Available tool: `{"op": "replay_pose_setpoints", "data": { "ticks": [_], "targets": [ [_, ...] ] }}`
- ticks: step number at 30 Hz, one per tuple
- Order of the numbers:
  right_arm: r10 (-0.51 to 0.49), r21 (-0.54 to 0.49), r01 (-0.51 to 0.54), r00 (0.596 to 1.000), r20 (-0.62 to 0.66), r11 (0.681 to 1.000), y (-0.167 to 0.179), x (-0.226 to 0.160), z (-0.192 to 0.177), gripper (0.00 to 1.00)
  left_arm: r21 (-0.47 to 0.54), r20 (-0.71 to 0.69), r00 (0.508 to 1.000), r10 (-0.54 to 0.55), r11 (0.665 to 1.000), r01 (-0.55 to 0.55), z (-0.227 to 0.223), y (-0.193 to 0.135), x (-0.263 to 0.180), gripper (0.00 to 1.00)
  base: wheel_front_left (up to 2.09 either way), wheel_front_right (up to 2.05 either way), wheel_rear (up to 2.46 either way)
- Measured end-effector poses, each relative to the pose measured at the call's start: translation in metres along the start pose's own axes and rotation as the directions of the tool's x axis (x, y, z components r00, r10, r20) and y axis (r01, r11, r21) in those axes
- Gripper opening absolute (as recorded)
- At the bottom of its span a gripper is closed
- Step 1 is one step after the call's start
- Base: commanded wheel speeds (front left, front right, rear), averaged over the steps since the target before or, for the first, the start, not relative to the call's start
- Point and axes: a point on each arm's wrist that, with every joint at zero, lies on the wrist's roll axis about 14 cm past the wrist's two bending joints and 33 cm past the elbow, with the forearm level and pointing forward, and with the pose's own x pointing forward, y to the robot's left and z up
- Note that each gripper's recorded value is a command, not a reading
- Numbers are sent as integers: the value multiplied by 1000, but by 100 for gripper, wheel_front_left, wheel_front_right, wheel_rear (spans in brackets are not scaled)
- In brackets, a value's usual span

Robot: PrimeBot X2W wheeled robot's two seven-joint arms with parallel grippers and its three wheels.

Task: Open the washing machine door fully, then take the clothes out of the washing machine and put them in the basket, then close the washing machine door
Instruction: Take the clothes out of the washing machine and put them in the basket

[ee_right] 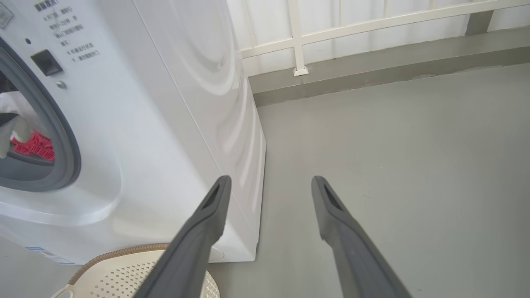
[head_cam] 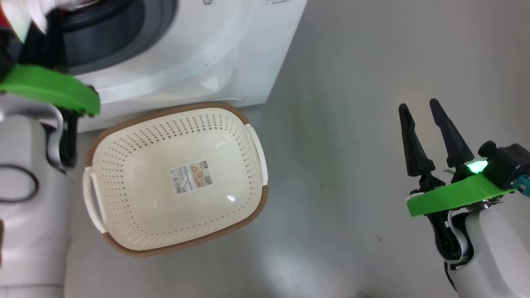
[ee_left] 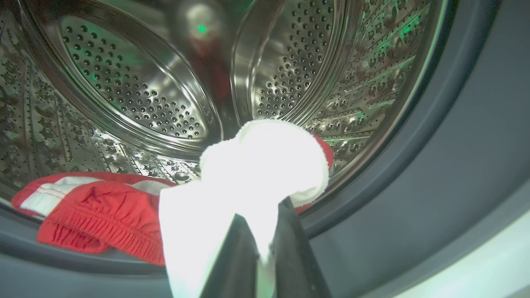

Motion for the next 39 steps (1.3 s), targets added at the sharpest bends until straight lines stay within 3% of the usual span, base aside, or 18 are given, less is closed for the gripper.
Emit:
{"op": "replay_pose_setpoints", "data": {
  "ticks": [19,29,39],
  "targets": [
    [58,4,-58,998,-15,998,18,-7,-2,100,-50,242,961,132,991,-124,66,27,-81,0,0,0,0],
    [64,6,-64,998,-26,998,20,-10,-6,100,-17,361,927,97,995,-97,102,16,-112,0,0,0,0],
    [63,6,-63,997,-38,998,19,-8,-11,100,-12,501,861,84,996,-90,145,13,-137,0,0,0,0]
  ]
}}
